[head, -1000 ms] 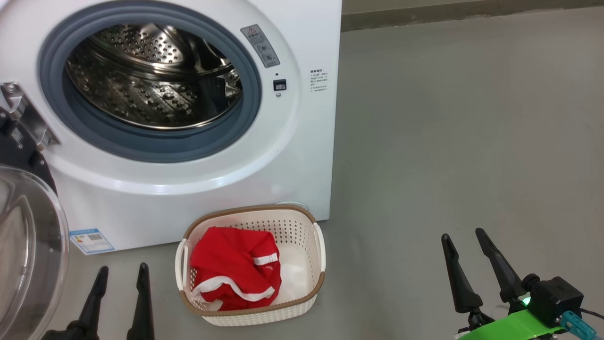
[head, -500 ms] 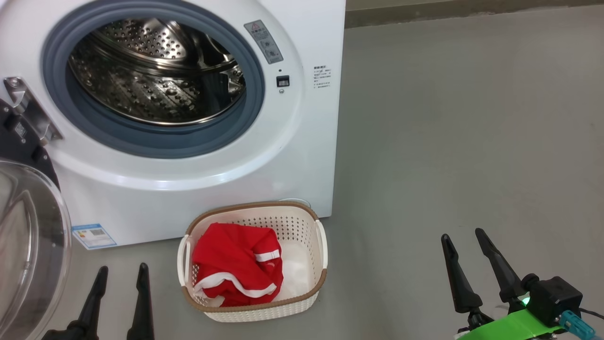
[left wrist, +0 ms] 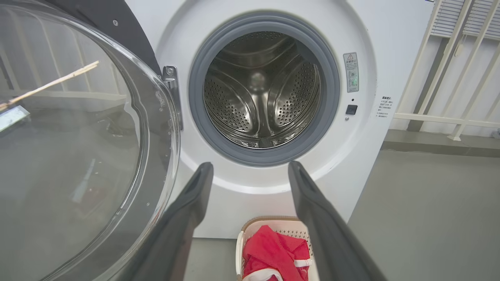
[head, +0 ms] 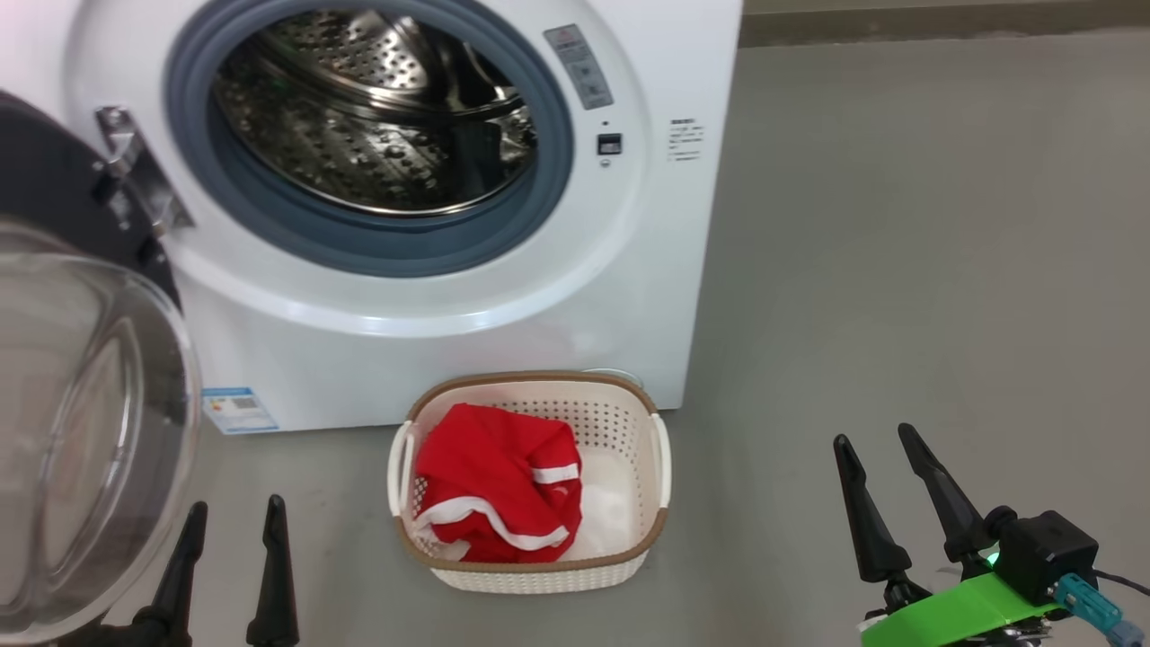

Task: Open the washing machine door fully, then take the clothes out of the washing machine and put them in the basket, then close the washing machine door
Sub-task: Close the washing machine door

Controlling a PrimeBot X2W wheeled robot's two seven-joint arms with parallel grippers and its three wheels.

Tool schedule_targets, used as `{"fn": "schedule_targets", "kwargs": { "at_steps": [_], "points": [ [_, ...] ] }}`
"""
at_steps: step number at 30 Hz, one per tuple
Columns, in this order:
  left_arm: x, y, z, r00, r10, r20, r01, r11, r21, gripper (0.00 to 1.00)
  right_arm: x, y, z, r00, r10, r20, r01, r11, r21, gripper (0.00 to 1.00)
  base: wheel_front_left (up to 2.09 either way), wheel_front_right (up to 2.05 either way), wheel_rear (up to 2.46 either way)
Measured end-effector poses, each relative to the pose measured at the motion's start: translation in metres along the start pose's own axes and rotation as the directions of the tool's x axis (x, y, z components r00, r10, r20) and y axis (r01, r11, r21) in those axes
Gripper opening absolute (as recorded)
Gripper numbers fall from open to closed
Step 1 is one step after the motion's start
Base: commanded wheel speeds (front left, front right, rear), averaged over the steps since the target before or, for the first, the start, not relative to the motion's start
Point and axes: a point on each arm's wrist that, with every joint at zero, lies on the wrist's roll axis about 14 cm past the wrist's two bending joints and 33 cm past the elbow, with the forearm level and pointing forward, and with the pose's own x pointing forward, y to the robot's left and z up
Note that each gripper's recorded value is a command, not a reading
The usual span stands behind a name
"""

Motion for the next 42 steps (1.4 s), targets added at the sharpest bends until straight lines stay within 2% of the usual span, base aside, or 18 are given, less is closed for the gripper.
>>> {"fn": "schedule_targets", "kwargs": {
  "at_steps": [9,24,34,42],
  "points": [
    [-0.018,0.029,0.009,0.995,0.097,0.023,-0.097,0.995,0.012,1.00,0.018,0.033,-0.012,0.993,0.110,-0.034,-0.110,0.994,0.008,1.00,0.00,0.00,0.00],
    [-0.060,0.081,0.024,0.958,0.281,0.061,-0.283,0.959,0.031,1.00,0.038,0.087,-0.030,0.959,0.272,-0.075,-0.270,0.962,0.032,1.00,0.00,0.00,0.00],
    [-0.086,0.104,0.025,0.926,0.373,0.062,-0.376,0.926,0.038,1.00,0.043,0.113,-0.037,0.934,0.345,-0.089,-0.342,0.938,0.052,1.00,0.00,0.00,0.00],
    [-0.094,0.110,0.026,0.915,0.399,0.064,-0.402,0.915,0.038,1.00,0.045,0.117,-0.037,0.927,0.362,-0.095,-0.359,0.932,0.051,1.00,0.00,0.00,0.00]
  ]
}}
